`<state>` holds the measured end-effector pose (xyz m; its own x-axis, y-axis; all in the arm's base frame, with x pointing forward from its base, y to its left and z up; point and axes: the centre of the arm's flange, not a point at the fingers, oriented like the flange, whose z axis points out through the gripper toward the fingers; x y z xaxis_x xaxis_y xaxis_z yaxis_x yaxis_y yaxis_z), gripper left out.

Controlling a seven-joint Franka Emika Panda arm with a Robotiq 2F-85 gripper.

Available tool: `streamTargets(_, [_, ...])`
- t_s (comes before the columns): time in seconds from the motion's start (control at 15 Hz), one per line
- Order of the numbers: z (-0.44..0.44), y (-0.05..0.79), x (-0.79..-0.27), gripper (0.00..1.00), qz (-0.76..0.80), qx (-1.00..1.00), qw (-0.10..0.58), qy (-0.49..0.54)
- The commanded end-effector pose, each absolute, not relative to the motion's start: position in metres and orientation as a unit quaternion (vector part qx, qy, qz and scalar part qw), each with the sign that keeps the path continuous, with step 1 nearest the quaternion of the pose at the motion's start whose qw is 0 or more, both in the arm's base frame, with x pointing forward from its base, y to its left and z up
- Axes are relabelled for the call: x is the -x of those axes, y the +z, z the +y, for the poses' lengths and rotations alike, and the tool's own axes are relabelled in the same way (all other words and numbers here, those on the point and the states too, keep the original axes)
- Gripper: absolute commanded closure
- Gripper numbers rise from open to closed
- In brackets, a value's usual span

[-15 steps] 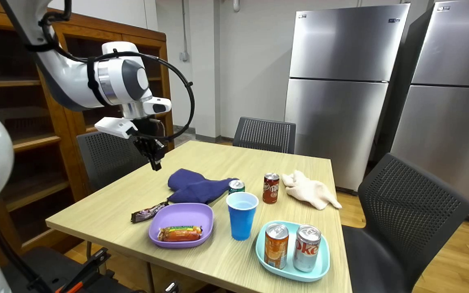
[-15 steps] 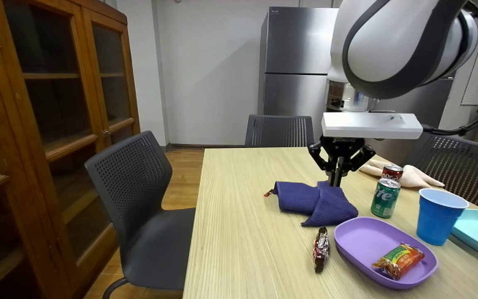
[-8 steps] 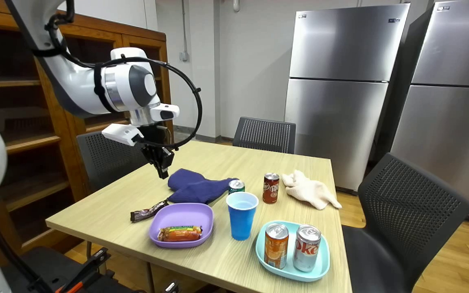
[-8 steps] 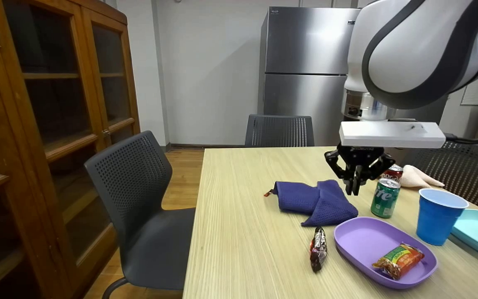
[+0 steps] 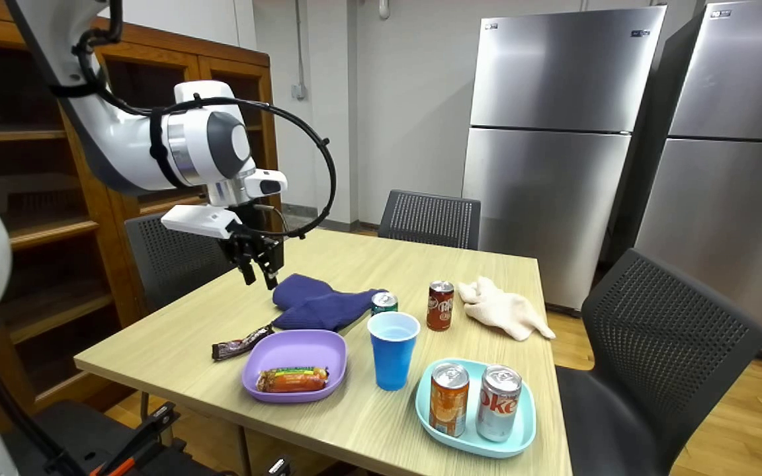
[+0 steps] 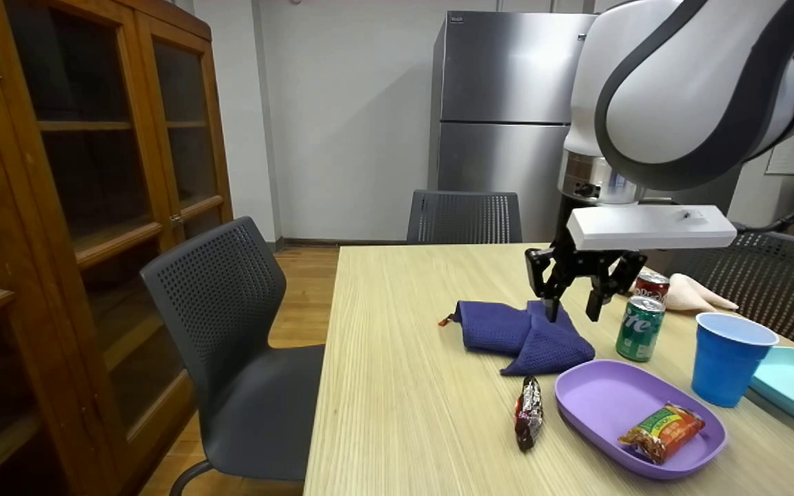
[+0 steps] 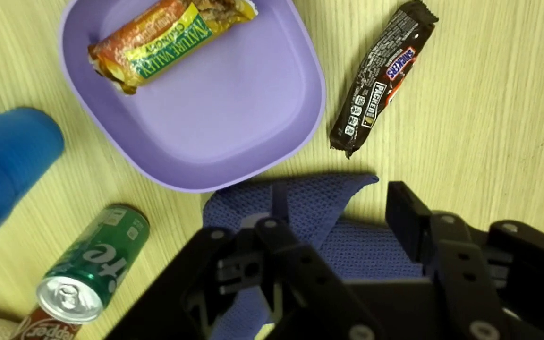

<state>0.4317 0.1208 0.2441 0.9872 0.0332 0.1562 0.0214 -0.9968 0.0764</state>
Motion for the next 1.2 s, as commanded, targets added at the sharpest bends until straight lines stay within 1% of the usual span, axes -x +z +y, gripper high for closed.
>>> streamTargets(0.0, [0.116, 0.259, -0.441, 0.11, 0.112, -0.989, 0.042, 0.089])
streamTargets(0.07, [0.121, 0.261, -0.445, 0.04, 0.139, -0.985, 0.042, 0.091])
streamTargets(0.13, [0.126, 0.261, -0.447, 0.0, 0.165, -0.981, 0.041, 0.094])
streamTargets(0.6, [0.171, 0.252, -0.447, 0.0, 0.256, -0.962, 0.009, 0.093])
streamTargets(1.13, [0.194, 0.217, -0.444, 0.0, 0.182, -0.982, -0.028, 0.032])
